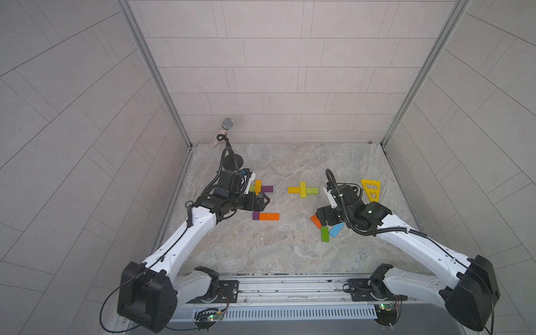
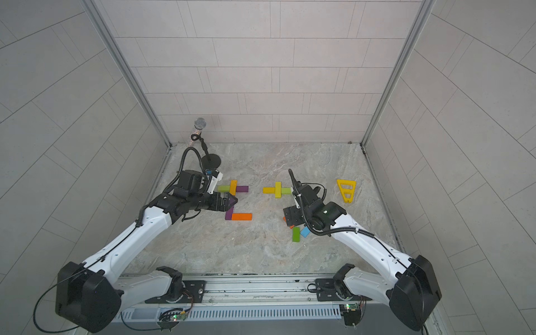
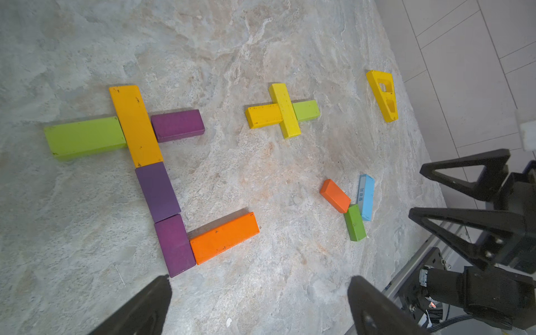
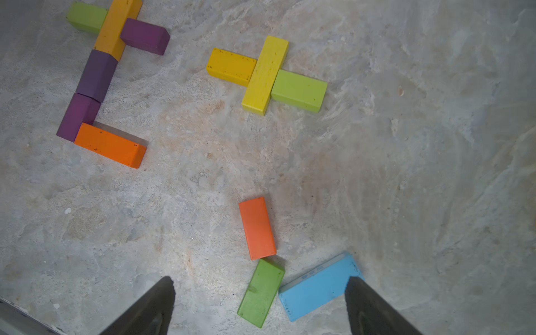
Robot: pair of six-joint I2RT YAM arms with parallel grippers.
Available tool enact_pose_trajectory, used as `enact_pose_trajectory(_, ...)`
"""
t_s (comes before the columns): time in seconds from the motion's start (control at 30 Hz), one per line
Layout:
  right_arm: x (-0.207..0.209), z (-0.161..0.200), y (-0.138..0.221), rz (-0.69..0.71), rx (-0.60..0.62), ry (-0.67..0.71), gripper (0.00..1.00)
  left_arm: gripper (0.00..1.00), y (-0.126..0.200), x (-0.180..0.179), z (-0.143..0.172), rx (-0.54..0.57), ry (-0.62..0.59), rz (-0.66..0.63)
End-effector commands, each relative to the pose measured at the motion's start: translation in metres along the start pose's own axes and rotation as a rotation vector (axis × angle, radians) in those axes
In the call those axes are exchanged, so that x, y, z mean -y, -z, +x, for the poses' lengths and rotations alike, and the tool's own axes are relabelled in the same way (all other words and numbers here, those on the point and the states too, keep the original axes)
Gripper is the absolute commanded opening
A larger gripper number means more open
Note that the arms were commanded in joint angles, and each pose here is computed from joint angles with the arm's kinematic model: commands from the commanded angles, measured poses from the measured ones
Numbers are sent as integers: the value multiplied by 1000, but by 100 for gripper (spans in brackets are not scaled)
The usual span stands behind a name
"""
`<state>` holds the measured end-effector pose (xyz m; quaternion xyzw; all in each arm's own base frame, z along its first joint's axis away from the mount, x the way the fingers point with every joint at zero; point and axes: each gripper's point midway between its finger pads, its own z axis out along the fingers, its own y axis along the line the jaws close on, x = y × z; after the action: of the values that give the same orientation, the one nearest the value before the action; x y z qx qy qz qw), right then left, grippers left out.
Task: Assemble the letter t with building blocks
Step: Pick up the building block from the center of the board.
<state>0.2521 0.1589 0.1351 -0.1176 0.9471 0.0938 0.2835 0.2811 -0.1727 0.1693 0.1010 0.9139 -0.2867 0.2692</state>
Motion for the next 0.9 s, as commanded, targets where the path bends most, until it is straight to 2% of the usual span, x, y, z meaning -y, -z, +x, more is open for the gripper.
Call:
enact_pose_trajectory(0.0, 1, 22, -13, 54, -69, -62, 90, 100, -7, -5, 15, -37, 70, -19)
enact_pose_trajectory(0.13, -3, 33, -32, 77, -134, -33, 86, 100, -5, -3, 17, -31, 75, -14)
enact_pose_trajectory(0.2, -9, 32, -41, 61, -143, -14, 81, 100, -3, -3, 18, -34, 76, -14)
enact_pose_trajectory(0.43, -16, 26, -69, 46, -188, 59, 74, 100, -8, 0, 30, -92, 112, 16)
enact_pose_trajectory(0.87, -3, 34, -85, 17, -252, 97, 67, 100, -11, -1, 30, -96, 102, 15)
